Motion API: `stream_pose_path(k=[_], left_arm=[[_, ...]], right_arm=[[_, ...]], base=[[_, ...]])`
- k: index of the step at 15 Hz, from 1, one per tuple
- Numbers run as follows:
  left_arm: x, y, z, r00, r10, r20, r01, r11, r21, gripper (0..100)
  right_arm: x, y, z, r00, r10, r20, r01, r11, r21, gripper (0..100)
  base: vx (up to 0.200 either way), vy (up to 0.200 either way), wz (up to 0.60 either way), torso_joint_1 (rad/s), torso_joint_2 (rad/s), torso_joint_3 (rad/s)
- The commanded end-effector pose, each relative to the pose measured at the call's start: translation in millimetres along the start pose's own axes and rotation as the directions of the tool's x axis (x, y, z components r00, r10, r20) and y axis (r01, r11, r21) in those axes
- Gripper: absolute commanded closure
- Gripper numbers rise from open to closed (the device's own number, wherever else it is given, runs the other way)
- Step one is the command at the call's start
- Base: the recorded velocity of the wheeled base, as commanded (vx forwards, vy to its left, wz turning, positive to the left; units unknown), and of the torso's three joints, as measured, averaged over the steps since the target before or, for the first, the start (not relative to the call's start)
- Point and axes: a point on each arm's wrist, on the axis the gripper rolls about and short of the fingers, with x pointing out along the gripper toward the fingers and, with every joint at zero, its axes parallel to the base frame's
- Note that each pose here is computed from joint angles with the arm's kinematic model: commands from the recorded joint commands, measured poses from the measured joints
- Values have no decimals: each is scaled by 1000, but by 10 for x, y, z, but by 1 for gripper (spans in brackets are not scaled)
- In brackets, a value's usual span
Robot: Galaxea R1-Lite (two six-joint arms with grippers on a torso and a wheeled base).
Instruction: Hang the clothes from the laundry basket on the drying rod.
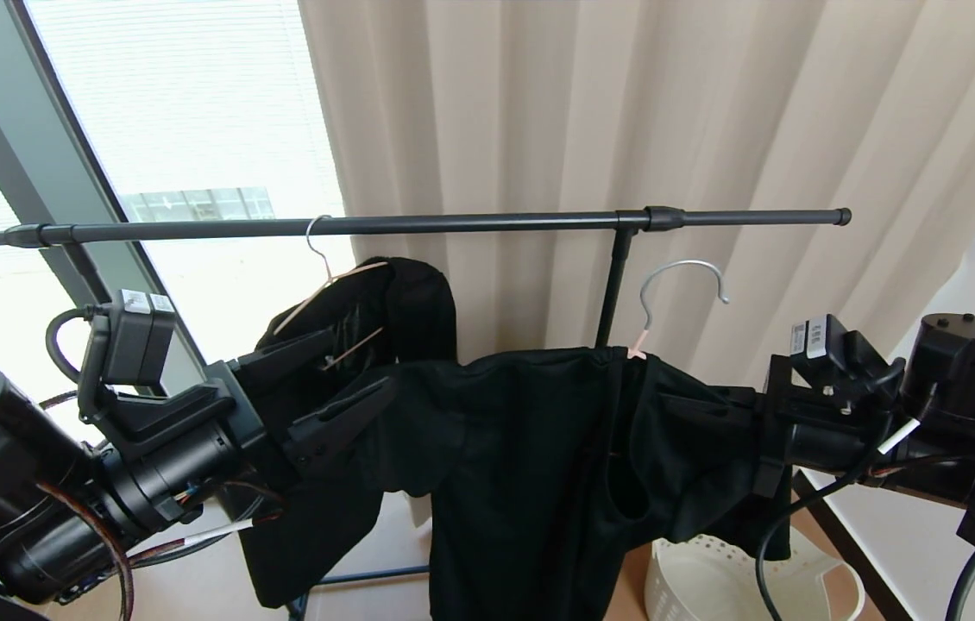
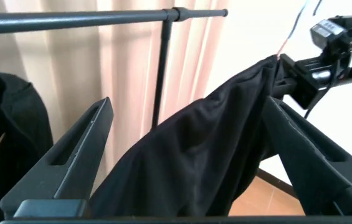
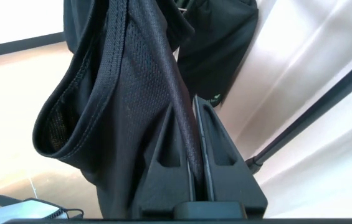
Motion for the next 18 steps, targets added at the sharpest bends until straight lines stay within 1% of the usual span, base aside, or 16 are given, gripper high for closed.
stream_pose_path(k=[1,3,5,6,8,10,11,16,18], left_arm=[[-44,60,-57,1000,6,-29,-7,1000,-9,0],[-127,107,-82,998,-40,-55,39,999,-18,0],[-217,188,-101,991,-103,-81,101,994,-33,0],[-248,242,-150,984,-143,-106,138,989,-54,0],[-259,264,-196,978,-169,-124,160,984,-76,0],[-259,272,-250,974,-176,-142,164,982,-94,0],[-253,284,-310,967,-196,-161,179,977,-117,0],[-219,321,-445,959,-202,-199,172,973,-156,0],[-213,327,-457,959,-200,-202,169,972,-161,0]], right_arm=[[-33,-34,-8,1000,12,8,-12,1000,2,100],[-36,-40,-2,1000,26,16,-26,1000,2,100],[-48,-42,5,999,45,26,-46,999,1,100],[-49,-39,6,998,58,30,-59,998,3,100],[-49,-37,7,997,69,34,-69,998,2,100],[-55,-34,7,996,80,38,-80,997,4,100],[-73,-47,7,995,87,43,-87,996,3,100],[-80,-56,8,995,91,46,-91,996,3,100],[-80,-56,8,995,91,46,-91,996,3,100]], base=[[0,0,0,0,0,0],[0,0,0,0,0,0],[0,0,0,0,0,0],[0,0,0,0,0,0],[0,0,0,0,0,0],[0,0,0,0,0,0],[0,0,0,0,0,0],[0,0,0,0,0,0],[0,0,0,0,0,0]])
